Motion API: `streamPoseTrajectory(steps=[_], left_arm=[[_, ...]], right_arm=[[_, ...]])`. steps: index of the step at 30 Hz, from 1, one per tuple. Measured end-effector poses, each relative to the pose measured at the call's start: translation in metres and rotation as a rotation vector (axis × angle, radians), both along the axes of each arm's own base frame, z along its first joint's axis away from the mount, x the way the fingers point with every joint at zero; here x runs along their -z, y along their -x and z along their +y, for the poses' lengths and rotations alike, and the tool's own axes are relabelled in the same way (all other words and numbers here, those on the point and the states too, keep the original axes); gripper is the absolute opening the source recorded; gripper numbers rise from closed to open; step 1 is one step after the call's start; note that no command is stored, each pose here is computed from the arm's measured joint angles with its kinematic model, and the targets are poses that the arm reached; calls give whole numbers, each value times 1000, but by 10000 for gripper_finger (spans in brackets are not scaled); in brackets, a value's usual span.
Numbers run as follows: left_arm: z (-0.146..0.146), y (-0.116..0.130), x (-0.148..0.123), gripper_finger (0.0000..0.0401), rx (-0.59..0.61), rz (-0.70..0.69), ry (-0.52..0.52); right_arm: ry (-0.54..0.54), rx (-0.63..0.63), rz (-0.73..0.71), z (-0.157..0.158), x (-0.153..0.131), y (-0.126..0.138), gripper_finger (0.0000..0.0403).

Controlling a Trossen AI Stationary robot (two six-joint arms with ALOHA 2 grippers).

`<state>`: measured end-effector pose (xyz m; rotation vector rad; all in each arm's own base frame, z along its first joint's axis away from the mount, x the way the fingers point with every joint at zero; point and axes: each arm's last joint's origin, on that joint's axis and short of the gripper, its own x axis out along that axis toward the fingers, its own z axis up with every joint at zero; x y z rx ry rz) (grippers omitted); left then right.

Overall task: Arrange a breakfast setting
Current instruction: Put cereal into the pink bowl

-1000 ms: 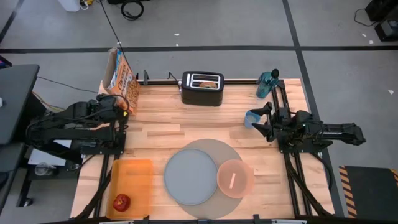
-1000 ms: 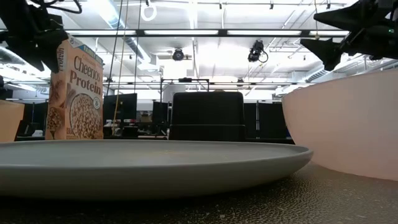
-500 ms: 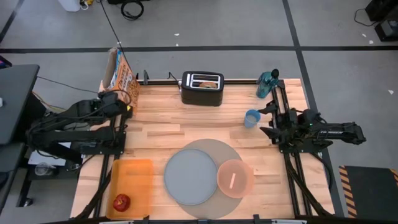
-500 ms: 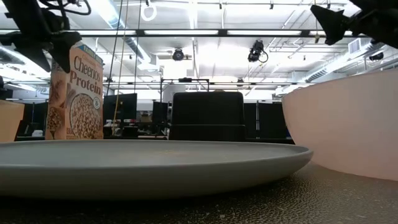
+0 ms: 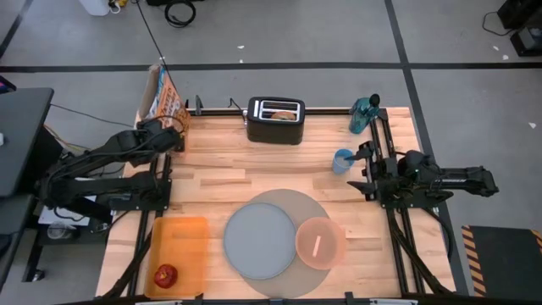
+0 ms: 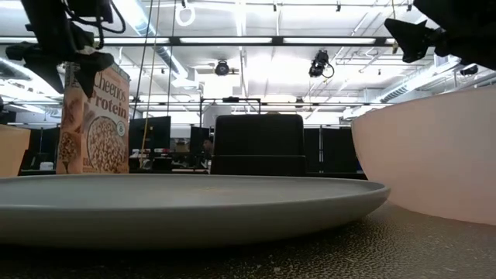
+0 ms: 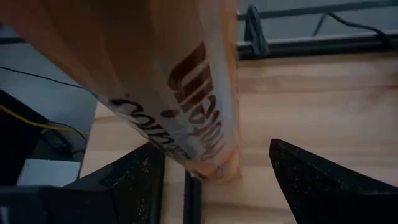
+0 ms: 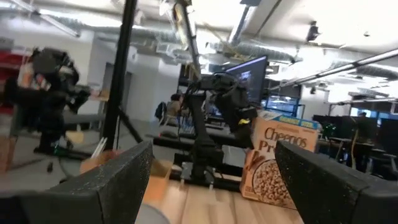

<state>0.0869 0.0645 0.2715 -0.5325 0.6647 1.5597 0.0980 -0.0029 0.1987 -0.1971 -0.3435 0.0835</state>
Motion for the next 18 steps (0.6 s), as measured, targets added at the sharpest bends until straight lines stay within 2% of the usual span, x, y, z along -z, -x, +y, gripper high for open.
streamPoseTrajectory(steps=[6,18], left_arm=[[8,-8,4,300,-36,51,-8],[11,-8,7,299,-53,102,2]], right_arm=[[53,-47,8,2,1,0,346],[96,-35,4,2,1,0,346]])
